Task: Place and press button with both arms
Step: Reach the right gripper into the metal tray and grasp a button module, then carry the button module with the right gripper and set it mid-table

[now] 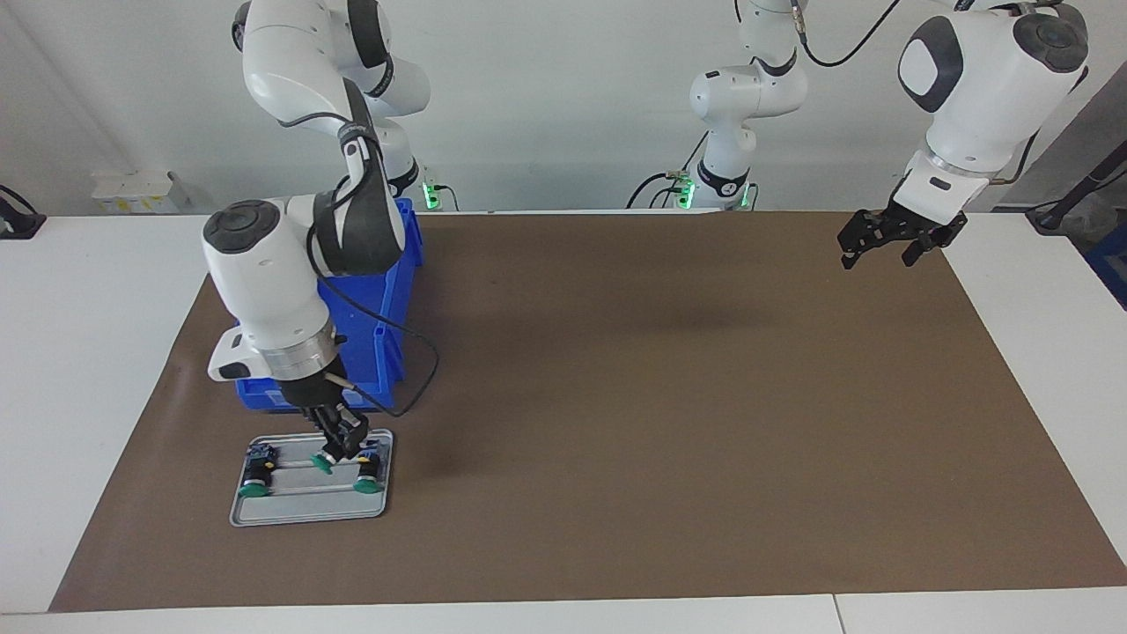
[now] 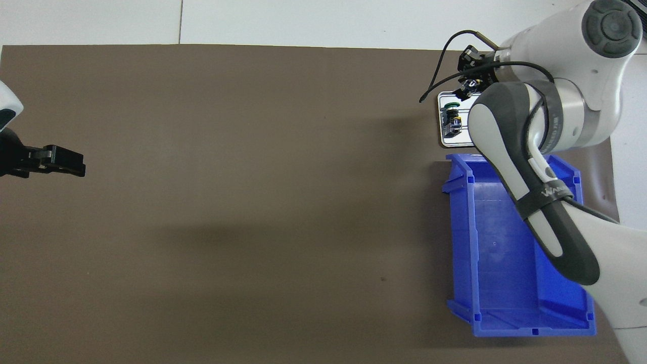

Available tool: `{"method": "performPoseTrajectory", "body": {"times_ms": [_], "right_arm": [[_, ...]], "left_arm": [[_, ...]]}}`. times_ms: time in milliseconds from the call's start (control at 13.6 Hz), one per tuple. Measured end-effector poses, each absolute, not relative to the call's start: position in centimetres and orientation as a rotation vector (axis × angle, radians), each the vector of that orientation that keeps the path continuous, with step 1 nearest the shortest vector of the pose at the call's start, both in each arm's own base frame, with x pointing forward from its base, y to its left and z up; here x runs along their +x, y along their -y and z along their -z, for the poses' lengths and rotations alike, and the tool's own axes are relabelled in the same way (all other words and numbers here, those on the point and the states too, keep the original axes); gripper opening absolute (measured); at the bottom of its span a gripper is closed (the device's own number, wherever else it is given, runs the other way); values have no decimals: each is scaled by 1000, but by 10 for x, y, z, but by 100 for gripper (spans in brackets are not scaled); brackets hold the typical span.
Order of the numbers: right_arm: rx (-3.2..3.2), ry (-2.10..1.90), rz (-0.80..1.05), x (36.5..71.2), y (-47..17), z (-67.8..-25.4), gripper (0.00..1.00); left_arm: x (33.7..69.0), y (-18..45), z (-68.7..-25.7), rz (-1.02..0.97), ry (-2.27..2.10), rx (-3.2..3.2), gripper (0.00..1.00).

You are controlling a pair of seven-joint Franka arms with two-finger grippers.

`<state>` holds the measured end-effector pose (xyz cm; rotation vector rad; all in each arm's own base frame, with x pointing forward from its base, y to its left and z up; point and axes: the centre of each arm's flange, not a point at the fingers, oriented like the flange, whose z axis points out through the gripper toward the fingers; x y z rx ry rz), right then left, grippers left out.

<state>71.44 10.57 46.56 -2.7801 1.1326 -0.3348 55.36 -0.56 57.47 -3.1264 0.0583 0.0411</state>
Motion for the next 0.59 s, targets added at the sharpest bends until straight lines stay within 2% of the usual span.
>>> {"method": "performPoseTrajectory", "body": {"times_ms": [221, 589], "right_arm": [[-2609, -1440, 298, 693, -197, -466, 33], [-2394, -1781, 202, 653, -302, -450, 33]], "left_arm": [[554, 6, -575, -41, -58, -3126, 100], [554, 6, -575, -41, -58, -3126, 100]]}}
